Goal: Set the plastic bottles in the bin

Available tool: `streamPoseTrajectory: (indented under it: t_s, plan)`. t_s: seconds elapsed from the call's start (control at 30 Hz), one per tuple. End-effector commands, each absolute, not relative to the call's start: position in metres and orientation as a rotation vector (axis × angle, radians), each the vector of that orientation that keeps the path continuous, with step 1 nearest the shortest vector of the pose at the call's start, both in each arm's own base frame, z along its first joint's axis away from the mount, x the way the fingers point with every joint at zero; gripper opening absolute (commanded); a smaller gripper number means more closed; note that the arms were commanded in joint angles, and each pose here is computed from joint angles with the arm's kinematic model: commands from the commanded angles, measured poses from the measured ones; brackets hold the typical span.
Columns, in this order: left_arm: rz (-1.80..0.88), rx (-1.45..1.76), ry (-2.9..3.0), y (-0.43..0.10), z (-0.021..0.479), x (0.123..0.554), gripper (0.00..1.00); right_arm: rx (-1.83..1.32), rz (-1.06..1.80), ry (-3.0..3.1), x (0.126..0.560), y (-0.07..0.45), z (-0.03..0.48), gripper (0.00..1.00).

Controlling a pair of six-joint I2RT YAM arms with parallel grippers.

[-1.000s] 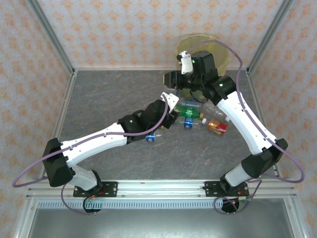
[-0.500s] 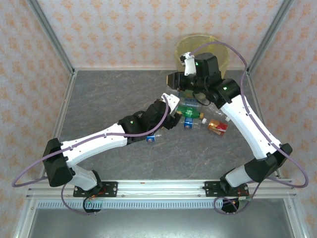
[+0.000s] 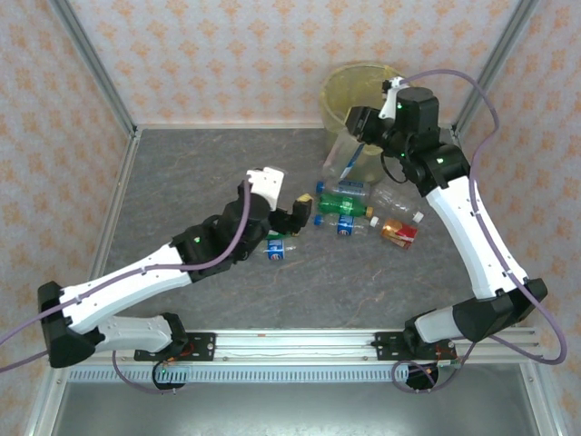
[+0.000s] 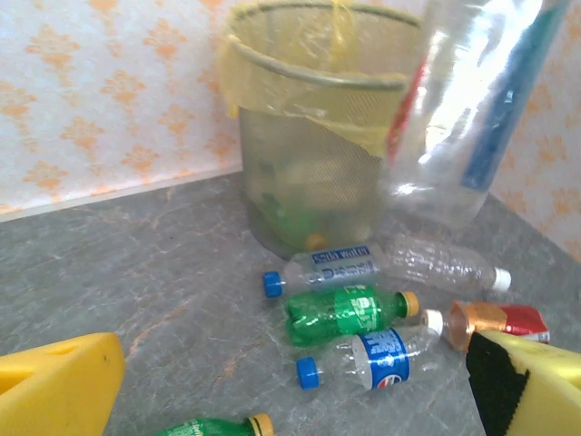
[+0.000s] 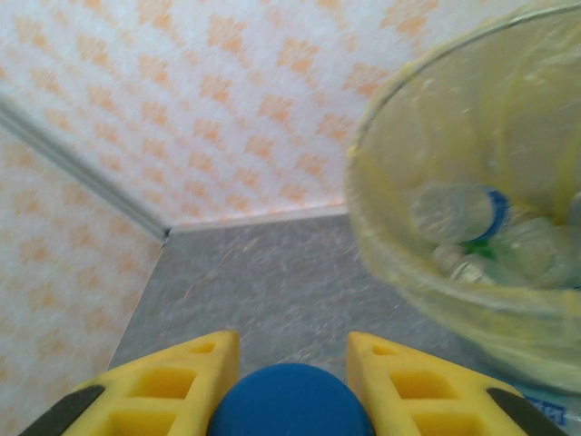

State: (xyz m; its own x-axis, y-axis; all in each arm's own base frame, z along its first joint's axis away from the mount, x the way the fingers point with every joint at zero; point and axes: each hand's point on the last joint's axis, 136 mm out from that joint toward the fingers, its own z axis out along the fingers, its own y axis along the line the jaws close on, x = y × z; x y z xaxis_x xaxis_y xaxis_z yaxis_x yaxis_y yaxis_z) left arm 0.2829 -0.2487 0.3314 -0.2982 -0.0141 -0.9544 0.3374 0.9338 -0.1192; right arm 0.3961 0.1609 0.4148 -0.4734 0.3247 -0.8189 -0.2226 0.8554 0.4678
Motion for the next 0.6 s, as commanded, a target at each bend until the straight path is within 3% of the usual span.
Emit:
streamPoseTrajectory:
  t_s: [0.0,0.3,0.57]
  plan:
    - [-0.368,0.074,1.803,-0.224,0.340,0.285,0.99,0.181,0.580,1.829,0.406,0.132,0.452,0.08]
    - [-0.381,-0.023,1.797,-0.201,0.339,0.277,0.99,0.394,0.417,1.703,0.453,0.069,0.466,0.10]
    - [-0.393,-0.086,1.818,-0.187,0.331,0.270,0.99,0.515,0.329,1.624,0.507,0.044,0.464,0.10]
